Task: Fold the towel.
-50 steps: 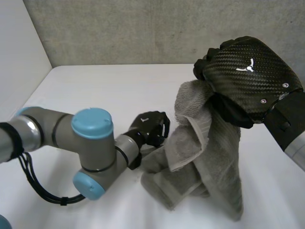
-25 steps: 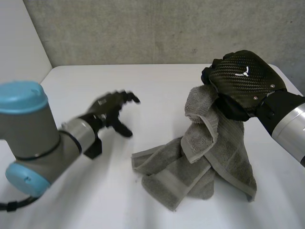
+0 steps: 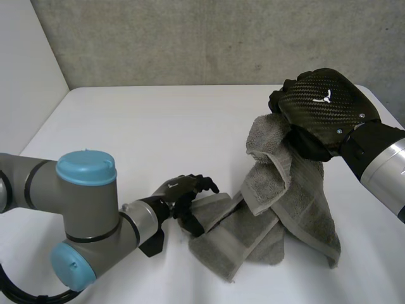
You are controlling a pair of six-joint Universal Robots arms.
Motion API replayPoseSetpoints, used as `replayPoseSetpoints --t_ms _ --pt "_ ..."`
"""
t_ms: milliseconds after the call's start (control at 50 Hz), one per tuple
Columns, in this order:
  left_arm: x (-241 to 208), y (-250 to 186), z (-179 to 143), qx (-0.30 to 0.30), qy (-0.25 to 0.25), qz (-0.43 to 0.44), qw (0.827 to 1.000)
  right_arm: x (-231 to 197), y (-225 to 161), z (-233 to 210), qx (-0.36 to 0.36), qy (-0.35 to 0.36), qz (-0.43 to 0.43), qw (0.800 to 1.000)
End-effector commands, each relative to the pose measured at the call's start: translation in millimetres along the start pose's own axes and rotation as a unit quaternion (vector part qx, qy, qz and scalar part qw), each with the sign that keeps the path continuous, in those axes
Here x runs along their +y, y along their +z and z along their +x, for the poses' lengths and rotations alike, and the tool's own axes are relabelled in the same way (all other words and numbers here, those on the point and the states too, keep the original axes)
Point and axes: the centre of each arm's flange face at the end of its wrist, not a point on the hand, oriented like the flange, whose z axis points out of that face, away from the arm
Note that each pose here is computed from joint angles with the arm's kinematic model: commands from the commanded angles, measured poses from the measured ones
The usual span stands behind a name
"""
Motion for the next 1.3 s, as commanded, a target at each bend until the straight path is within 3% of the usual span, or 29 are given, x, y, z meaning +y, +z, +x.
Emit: replayPoseSetpoints --t_ms 20,260,460,660,940,1120,1160,1180,1220,1240,1280,1300 --pt "-1.2 4.5 1.2 0.002 0.002 -0.001 1.000 1.3 3.2 1.1 0.005 -0.004 0.008 1.000" --pt "-61.5 -26.7 -12.1 -0.028 0.007 0.071 0.997 11.3 5.7 11.4 0.023 -0.023 -0.003 0.999" --pt "-26.4 -40.2 -15.2 -0.039 -0.015 0.013 0.999 12.2 5.2 11.7 0.024 -0.027 -0.005 0.999" --pt "-0.3 -25.8 -18.9 -0.037 -0.023 -0.024 0.999 12.6 4.6 10.5 0.022 -0.026 -0.005 0.999" --pt "-7.7 16.7 -10.8 -0.010 0.020 -0.005 1.000 11.3 5.1 11.9 0.024 -0.027 -0.003 0.999" --pt "-95.4 31.3 -3.9 -0.020 0.092 0.130 0.987 -1.6 23.4 29.7 0.048 -0.067 0.038 0.996" --pt "-152.4 18.8 -3.0 -0.048 0.113 0.213 0.969 -9.5 43.5 52.4 0.083 -0.116 0.075 0.987" --pt "-152.7 18.7 -3.0 -0.048 0.114 0.214 0.969 -9.5 43.6 52.5 0.083 -0.116 0.075 0.987" --pt "-211.9 -10.4 -13.7 -0.094 0.133 0.298 0.940 -21.8 60.8 89.2 0.139 -0.162 0.114 0.970" --pt "-212.1 -10.6 -13.7 -0.094 0.133 0.299 0.940 -21.8 60.9 89.4 0.140 -0.162 0.114 0.970" --pt "-250.7 -41.7 -15.6 -0.121 0.147 0.357 0.915 -35.6 73.4 116.0 0.177 -0.184 0.157 0.954" --pt "-250.8 -41.9 -15.6 -0.121 0.147 0.357 0.914 -35.7 73.4 116.1 0.177 -0.184 0.157 0.954"
